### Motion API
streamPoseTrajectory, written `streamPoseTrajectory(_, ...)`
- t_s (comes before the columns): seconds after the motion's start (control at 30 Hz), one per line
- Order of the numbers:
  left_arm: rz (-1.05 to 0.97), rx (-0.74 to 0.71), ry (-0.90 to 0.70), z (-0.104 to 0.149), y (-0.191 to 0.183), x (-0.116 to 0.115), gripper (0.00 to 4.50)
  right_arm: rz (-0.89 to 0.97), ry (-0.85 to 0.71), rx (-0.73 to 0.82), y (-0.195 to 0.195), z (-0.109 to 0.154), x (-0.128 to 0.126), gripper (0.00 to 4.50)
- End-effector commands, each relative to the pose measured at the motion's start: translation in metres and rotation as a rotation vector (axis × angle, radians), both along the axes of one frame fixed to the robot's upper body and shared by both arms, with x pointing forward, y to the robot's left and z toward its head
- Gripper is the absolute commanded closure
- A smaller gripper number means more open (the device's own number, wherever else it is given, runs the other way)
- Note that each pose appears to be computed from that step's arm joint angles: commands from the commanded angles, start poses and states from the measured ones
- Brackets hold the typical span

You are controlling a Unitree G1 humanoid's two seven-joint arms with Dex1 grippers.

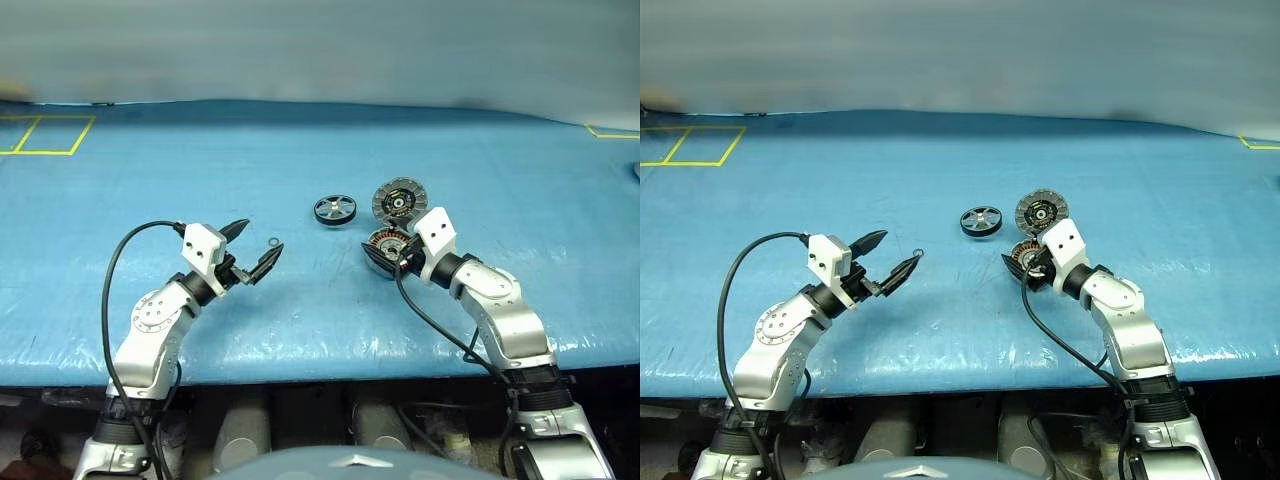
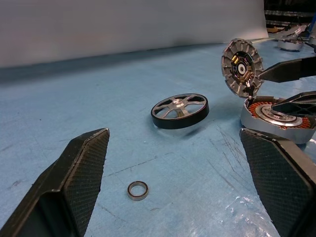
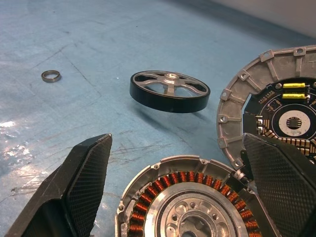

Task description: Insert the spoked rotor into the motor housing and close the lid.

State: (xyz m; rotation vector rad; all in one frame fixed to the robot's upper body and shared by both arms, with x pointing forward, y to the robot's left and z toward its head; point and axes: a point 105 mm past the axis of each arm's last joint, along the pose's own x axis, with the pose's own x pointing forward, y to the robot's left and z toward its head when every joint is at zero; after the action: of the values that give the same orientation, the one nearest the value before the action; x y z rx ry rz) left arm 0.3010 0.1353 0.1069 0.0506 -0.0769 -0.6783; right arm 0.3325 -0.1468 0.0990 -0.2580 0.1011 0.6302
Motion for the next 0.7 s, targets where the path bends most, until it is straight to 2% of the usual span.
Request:
streamPoseTrajectory(0.03,0.004,-0.024,-0.066,0.0159,-0.0013,-0.0044,0.0,-0.001,-0.046,-0.004,0.0048,0.0107,0.0041,0.05)
streamPoseTrajectory(0.4,0.036,-0.01,-0.091,0.0193,-0.0017,0.0,0.0,0.025,-0.107,0.004,0.0108,0.0177,0.0053,0.05)
streamPoseTrajectory(0.7,0.031,-0.003,-0.101,0.0194,-0.0048,0.0038,0.0,0.02,-0.091,0.006,0.0064,0.0187,0.0055,0.05)
